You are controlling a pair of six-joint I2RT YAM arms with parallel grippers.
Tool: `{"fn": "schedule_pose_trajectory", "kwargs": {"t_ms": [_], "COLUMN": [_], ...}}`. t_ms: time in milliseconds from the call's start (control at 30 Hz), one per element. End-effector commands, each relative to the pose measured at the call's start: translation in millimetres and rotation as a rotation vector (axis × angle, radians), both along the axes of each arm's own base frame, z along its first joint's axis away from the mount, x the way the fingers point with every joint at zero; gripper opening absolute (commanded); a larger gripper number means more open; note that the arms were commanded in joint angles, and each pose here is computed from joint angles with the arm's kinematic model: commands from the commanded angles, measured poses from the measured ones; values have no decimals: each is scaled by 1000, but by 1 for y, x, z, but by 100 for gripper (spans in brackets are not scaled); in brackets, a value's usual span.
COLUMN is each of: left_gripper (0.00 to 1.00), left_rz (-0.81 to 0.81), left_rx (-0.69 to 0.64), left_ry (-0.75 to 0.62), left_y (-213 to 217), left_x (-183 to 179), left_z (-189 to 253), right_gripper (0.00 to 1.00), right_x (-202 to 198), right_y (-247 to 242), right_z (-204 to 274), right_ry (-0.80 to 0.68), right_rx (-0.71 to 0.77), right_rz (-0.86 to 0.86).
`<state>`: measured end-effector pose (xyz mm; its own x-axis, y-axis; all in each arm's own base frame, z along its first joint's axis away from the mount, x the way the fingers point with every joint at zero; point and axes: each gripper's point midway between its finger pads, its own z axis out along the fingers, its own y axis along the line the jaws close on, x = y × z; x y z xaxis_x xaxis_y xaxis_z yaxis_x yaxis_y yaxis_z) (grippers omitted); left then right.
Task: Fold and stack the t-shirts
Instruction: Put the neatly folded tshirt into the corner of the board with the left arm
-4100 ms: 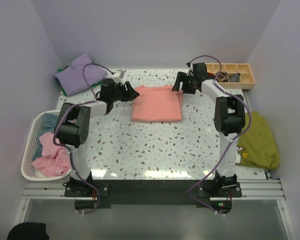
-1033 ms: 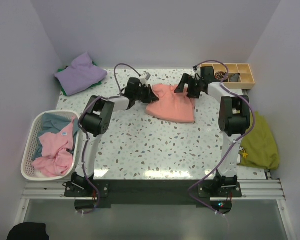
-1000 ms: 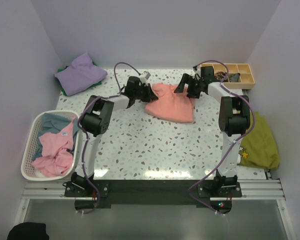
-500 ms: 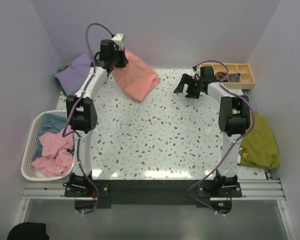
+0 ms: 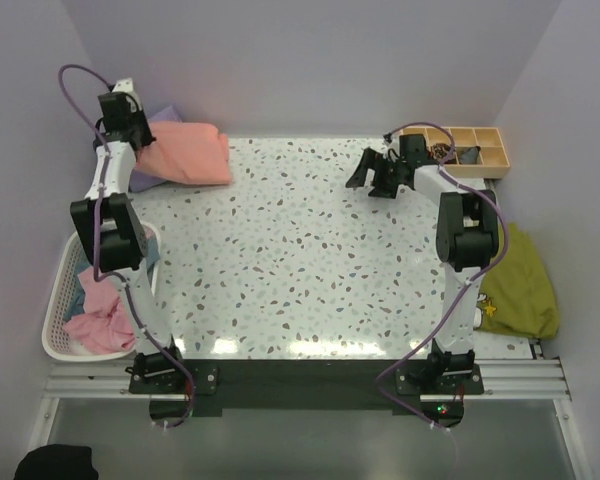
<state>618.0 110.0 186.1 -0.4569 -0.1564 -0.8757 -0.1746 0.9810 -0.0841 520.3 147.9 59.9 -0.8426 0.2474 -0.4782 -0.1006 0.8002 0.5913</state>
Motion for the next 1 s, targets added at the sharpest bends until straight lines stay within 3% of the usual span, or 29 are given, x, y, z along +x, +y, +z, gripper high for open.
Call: {"fn": "schedule_pose_trajectory", "kwargs": {"t_ms": [0,267,333,367,400,433,467,500,533,567,633,767,933,967], "left_gripper": [0,0,0,0,25,50,63,100,100,100,100,100,100,100], "left_rz": [143,207,197,181,175,171,171,173,170,161,142,118,-20,-71], "left_rx": [66,109,144,141,155,145,129,104,87,91,55,34,42,35], "left_ry": [-182,-179,-209,-162,-189,-166,-120,-103,-98,-160,-155,-223,-247,-245], "left_y": [60,93,99,100,102,101,101,98,95,91,80,58,-36,-71], "left_x": [-14,-2,9,15,22,25,24,21,18,16,5,-16,-40,-42], "left_z": [62,37,53,32,51,43,27,18,13,37,28,80,123,126], "right_gripper": [99,99,99,99,99,99,99,99,99,99,99,99,99,99], "right_x": [0,0,-1,-1,-2,-1,-2,-2,-1,-2,-2,-7,-23,-25], "right_y": [8,8,10,10,12,11,12,12,12,12,12,15,14,14], "right_z": [-7,-9,-9,-9,-10,-10,-11,-11,-9,-9,-2,15,31,44], "right_ry": [10,15,16,15,18,21,24,25,21,22,6,-34,-75,-106], "right_rx": [31,40,42,44,47,50,49,48,46,41,26,-3,-52,-77], "right_rz": [26,31,38,39,44,43,45,44,45,47,46,47,24,13]}}
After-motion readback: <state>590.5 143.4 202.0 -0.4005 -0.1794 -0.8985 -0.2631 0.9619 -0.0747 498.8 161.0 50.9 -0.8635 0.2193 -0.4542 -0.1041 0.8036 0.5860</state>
